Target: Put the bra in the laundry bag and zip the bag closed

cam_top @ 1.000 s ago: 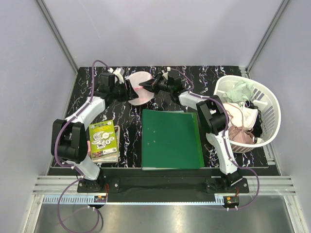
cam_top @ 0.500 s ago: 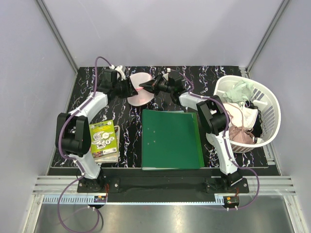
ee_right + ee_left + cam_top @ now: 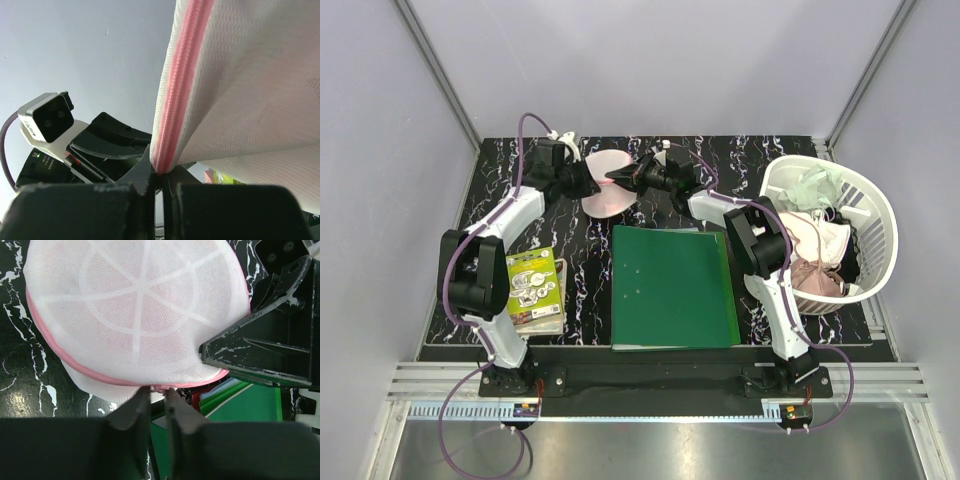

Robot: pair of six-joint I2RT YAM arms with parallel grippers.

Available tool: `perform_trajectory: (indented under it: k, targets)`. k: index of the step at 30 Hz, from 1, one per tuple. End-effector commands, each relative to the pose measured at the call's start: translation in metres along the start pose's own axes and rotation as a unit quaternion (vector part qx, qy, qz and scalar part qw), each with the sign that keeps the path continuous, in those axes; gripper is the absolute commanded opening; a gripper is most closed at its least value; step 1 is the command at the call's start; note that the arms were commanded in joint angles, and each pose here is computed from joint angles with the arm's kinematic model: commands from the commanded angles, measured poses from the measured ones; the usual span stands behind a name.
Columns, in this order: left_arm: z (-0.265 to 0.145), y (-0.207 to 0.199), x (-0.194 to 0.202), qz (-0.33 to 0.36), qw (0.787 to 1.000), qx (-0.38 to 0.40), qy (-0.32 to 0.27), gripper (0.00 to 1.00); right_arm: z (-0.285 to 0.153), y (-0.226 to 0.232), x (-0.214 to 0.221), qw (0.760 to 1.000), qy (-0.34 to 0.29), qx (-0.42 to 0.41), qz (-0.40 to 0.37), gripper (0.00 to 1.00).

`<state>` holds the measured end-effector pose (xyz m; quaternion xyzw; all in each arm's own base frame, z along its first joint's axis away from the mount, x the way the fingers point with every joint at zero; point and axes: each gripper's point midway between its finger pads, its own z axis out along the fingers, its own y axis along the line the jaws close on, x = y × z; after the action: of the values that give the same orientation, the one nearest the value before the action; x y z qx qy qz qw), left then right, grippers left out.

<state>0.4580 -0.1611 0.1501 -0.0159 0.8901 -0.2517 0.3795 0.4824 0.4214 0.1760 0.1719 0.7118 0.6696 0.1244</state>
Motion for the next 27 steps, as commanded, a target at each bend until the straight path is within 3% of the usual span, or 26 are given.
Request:
perform_trajectory:
  k: [1,2,6,10,13,16,18,19,20,24,27]
  targets:
    - [0.000,0.006,-0.032,0.013,0.998,-0.031,-0.052,0.04,-0.010,0.060,0.019,0.997,0.020,-0.059,-0.042,0.00]
    - [-0.001,0.009,-0.032,0.014,0.998,-0.038,-0.053,0.00,-0.010,0.059,0.019,0.997,0.020,-0.057,-0.041,0.00]
    - [-0.009,0.048,-0.023,-0.010,0.993,-0.112,-0.033,0.00,-0.013,0.054,0.015,0.997,0.023,-0.051,-0.047,0.00]
    - [-0.022,0.078,-0.013,-0.036,0.990,-0.136,-0.025,0.00,-0.013,0.047,0.013,0.996,0.054,-0.028,-0.069,0.00]
    - [-0.026,0.070,-0.008,-0.029,0.994,-0.101,-0.017,0.00,-0.006,0.037,0.008,0.992,0.084,0.003,-0.090,0.00]
    - [-0.024,0.036,-0.006,-0.030,0.999,-0.022,-0.017,0.00,0.005,0.021,-0.007,0.989,0.092,0.044,-0.106,0.00]
    - [-0.022,0.006,-0.006,-0.044,0.998,0.035,-0.016,0.00,0.013,0.017,-0.022,0.983,0.080,0.062,-0.156,0.22]
    - [-0.021,-0.003,-0.005,-0.049,0.997,0.050,-0.015,0.00,0.010,-0.003,-0.029,0.980,0.062,0.121,-0.144,0.32]
    - [-0.020,-0.017,-0.001,-0.050,0.996,0.072,-0.010,0.00,0.011,0.004,-0.035,0.975,0.048,0.134,-0.171,0.49]
    - [-0.013,-0.041,-0.006,-0.068,0.992,0.100,-0.021,0.00,-0.018,-0.022,-0.056,0.937,-0.006,0.251,-0.243,0.67]
    - [-0.010,-0.046,-0.007,-0.082,0.990,0.111,-0.026,0.00,-0.052,-0.027,-0.071,0.901,-0.052,0.330,-0.276,0.73]
